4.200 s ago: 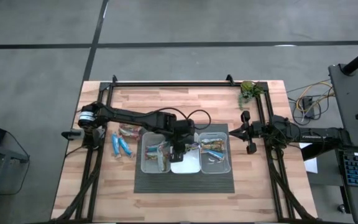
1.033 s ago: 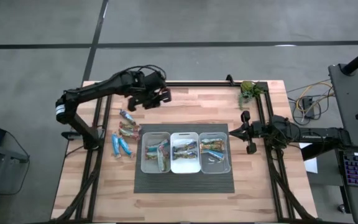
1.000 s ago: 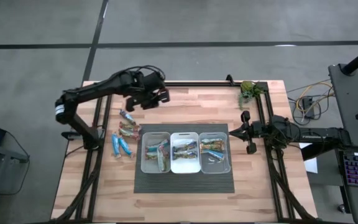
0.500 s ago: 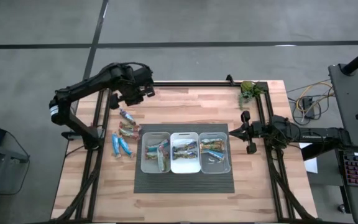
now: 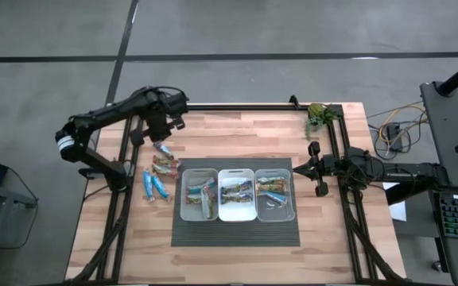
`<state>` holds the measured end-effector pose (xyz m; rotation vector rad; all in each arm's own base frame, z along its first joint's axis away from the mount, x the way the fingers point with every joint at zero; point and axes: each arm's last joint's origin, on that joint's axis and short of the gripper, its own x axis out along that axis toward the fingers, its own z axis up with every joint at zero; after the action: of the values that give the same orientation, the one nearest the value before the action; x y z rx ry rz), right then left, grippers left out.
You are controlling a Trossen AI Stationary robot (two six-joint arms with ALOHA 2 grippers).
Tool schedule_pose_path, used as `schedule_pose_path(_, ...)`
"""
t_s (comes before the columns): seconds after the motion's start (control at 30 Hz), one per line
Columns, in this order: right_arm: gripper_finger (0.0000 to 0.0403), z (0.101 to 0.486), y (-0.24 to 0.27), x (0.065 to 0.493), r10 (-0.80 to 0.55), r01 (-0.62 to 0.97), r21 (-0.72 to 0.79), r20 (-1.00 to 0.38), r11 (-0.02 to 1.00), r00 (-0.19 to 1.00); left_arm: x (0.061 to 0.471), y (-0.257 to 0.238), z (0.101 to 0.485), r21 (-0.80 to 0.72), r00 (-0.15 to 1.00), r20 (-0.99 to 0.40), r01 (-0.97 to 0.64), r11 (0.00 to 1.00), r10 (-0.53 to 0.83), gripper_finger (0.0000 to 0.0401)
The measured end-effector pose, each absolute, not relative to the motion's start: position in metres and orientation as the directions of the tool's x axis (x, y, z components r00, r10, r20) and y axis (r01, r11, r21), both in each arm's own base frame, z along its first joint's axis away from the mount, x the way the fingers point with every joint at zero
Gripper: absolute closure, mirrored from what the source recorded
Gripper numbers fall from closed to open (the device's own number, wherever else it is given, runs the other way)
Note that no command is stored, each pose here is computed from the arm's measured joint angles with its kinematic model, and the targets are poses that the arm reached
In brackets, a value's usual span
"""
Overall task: Pick and place Granola Bars by type
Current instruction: Put the blue granola bar into the white bin
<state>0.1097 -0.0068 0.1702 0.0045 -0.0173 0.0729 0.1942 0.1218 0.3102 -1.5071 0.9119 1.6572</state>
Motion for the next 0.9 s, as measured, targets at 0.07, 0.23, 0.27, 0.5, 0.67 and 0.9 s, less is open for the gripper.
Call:
schedule_pose_path(0.07,0.0394,0.17,-0.007,0.11,0.073,-0.073,0.004,0.018,0.997,0.997,0.19,0.121,0.303,0.045,-0.072,-0.997,-0.844,-0.535,0.029,0.0401)
schedule_pose_path(0.23,0.0394,0.17,-0.007,0.11,0.073,-0.073,0.004,0.018,0.997,0.997,0.187,0.122,0.287,-0.005,-0.031,-0.998,-0.807,-0.591,0.05,0.0401)
schedule_pose_path(0.27,0.0394,0.17,-0.007,0.11,0.073,-0.073,0.004,0.018,0.997,0.997,0.188,0.123,0.285,-0.024,-0.014,-0.998,-0.807,-0.59,0.061,0.0401)
schedule_pose_path(0.5,0.0394,0.17,-0.007,0.11,0.073,-0.073,0.004,0.017,0.997,0.997,0.19,0.126,0.273,-0.101,0.05,-0.993,-0.832,-0.546,0.108,0.0401)
schedule_pose_path(0.67,0.0394,0.17,-0.007,0.11,0.073,-0.073,0.004,0.018,0.997,0.997,0.186,0.133,0.268,-0.107,0.039,-0.991,-0.803,-0.587,0.126,0.0401)
schedule_pose_path(0.9,0.0394,0.17,-0.007,0.11,0.073,-0.073,0.004,0.018,0.997,0.997,0.185,0.143,0.26,-0.164,0.075,-0.983,-0.778,-0.606,0.17,0.0401)
